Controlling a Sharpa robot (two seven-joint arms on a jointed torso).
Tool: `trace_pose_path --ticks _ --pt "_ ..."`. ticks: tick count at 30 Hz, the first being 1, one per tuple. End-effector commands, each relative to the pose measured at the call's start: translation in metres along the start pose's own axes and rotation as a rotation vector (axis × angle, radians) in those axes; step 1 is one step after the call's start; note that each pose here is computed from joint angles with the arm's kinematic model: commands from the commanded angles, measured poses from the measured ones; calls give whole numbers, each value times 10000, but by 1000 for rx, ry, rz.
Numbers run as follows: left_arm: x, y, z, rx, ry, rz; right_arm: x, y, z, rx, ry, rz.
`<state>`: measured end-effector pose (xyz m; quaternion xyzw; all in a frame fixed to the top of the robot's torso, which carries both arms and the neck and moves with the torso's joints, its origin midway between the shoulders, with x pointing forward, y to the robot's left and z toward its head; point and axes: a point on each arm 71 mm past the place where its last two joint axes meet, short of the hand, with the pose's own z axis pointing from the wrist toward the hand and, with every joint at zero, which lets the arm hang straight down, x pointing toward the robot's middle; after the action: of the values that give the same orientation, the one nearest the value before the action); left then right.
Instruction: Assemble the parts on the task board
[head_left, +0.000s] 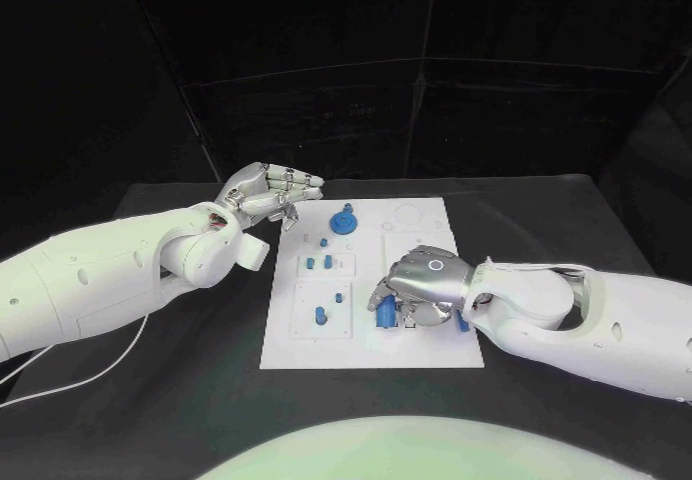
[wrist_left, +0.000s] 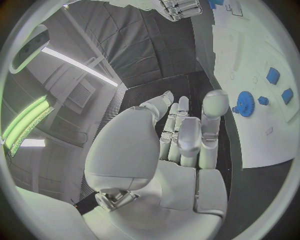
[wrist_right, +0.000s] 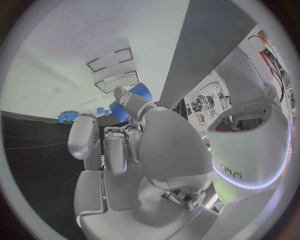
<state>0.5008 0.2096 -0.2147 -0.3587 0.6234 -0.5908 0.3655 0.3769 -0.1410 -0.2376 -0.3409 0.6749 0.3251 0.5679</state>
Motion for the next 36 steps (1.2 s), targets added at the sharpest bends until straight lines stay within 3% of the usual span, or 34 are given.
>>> trace_pose_path --ticks 1,16,36 --pt "17 -9 5 1 12 -9 26 -19 16 0 39 25" --pt "14 -6 4 -2 12 -9 85 -69 109 7 79 26" --pt "18 -2 12 -4 14 -10 141 -99 128 11 137 33"
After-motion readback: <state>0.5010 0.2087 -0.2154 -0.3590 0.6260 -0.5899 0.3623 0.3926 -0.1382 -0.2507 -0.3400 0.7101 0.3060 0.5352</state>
